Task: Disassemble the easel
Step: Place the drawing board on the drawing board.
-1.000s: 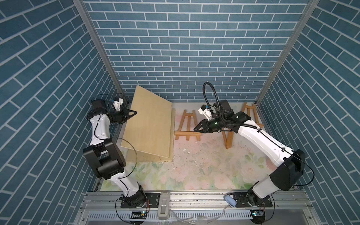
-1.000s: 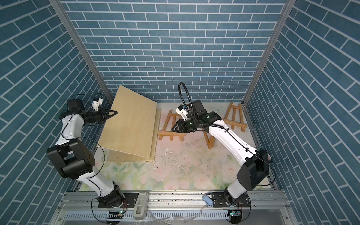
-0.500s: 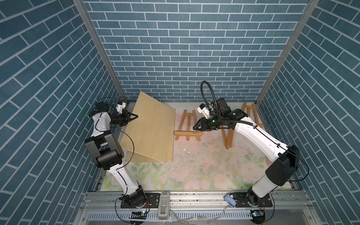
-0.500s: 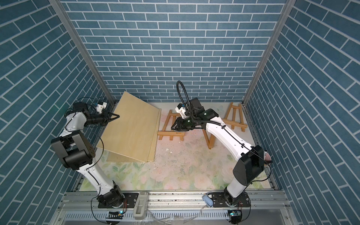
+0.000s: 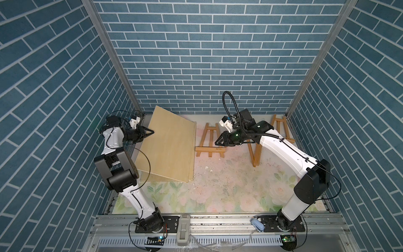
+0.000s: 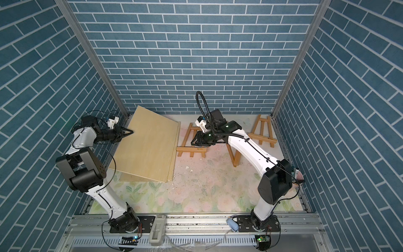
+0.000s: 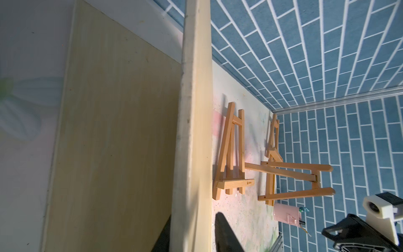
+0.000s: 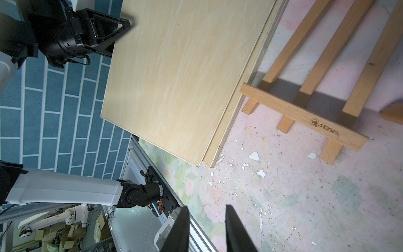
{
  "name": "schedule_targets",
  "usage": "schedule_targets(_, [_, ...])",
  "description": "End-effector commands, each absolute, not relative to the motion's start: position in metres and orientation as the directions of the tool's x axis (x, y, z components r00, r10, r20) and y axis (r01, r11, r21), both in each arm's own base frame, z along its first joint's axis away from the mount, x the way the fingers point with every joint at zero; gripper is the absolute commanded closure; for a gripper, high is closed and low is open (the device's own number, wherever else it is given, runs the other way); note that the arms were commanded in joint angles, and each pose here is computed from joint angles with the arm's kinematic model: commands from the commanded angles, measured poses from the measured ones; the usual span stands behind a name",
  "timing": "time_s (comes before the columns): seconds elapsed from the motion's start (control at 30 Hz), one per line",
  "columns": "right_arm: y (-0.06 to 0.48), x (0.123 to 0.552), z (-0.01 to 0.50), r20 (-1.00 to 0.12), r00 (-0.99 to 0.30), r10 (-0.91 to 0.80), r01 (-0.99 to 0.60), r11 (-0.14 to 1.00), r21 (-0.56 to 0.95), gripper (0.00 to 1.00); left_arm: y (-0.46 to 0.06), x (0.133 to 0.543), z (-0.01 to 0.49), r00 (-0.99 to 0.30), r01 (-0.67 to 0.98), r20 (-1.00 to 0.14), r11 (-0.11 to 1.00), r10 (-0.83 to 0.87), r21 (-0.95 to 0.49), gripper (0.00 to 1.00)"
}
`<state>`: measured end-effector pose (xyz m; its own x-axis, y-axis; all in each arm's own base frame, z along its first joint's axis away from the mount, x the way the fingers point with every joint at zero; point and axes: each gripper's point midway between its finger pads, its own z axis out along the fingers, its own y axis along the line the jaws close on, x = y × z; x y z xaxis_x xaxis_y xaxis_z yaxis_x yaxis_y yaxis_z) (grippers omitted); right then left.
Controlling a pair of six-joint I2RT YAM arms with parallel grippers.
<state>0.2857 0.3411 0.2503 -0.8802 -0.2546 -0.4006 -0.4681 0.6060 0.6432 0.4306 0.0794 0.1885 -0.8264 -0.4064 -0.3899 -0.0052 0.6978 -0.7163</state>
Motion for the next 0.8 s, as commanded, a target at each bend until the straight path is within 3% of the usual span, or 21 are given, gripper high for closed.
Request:
schedule_targets(0.0, [0.34, 0.287, 0.25, -0.395, -0.884, -0.249, -0.459, 0.624, 0.633, 0.71, 0.087, 0.429, 0.214, -0.79, 0.024, -0.484, 0.771, -0.376, -0.637, 0.65])
schedule_targets(0.5, [0.342, 0.291, 0.242, -0.377, -0.889, -0.259, -0.451, 0.637, 0.625, 0.71, 0.121, 0.428, 0.204, -0.807, -0.074, -0.494, 0.886, -0.323, -0.458, 0.64])
schedule_targets(0.77, [0.342, 0.293, 0.234, -0.361, -0.891, -0.275, -0.449, 0.656, 0.607, 0.71, 0.123, 0.428, 0.224, -0.784, -0.086, -0.524, 0.894, -0.333, -0.44, 0.65])
